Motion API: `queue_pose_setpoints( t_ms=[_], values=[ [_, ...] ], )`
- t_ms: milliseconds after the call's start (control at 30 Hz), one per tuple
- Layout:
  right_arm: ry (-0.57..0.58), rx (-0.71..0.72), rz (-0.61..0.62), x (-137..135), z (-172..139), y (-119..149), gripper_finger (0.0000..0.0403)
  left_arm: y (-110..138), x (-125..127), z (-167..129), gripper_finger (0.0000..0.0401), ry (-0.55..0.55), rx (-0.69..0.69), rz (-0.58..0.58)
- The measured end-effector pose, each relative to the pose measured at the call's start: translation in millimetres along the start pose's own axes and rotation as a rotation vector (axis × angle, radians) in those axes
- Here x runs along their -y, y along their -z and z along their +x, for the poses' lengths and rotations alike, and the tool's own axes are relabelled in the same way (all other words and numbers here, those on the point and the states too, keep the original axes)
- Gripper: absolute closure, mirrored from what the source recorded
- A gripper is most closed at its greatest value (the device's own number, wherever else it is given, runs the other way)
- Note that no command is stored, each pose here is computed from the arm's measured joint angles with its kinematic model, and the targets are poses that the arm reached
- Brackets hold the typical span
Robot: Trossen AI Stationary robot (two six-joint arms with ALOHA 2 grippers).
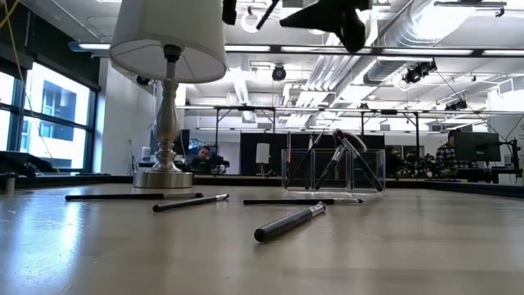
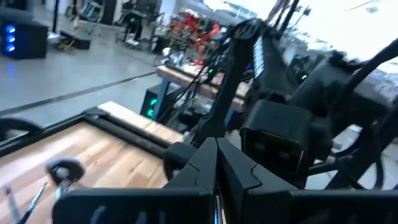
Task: Pick & Place Makeup Supplies
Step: Put the makeup brush into the transparent organizer
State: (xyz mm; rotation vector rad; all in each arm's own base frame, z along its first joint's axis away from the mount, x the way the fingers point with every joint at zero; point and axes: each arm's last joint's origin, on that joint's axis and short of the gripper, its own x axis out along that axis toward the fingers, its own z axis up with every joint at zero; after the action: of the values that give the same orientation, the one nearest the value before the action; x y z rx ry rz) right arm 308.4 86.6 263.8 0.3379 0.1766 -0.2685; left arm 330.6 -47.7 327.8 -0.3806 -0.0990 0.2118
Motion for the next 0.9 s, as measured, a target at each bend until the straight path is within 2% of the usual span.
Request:
queue_pose_setpoints(
  t_ms=[233,433,600,800,900],
  values=[
    [-0.090,0.094,-0.012,-6,-1,-11,0.0222,-3,2,0,0.0401,0.048,0.013,-0.010],
    [-0.086,0.112,0.021,-6,-1,-13,0.0233,-4,3,0,0.0401,0.069,0.024,-0.017],
    [-0.100,0.133,0.030,-7,-1,-15,0.0286,-5,4,0,0.0401,0.093,0.022,-0.020],
    [-0.104,0.126,0.004,-7,-1,-15,0.0381,-5,5,-1,0.0401,0.108,0.022,-0.025],
    [-0.098,0.119,-0.001,-7,-1,-14,0.0386,-4,5,0,0.0401,0.125,0.013,-0.022]
  ],
)
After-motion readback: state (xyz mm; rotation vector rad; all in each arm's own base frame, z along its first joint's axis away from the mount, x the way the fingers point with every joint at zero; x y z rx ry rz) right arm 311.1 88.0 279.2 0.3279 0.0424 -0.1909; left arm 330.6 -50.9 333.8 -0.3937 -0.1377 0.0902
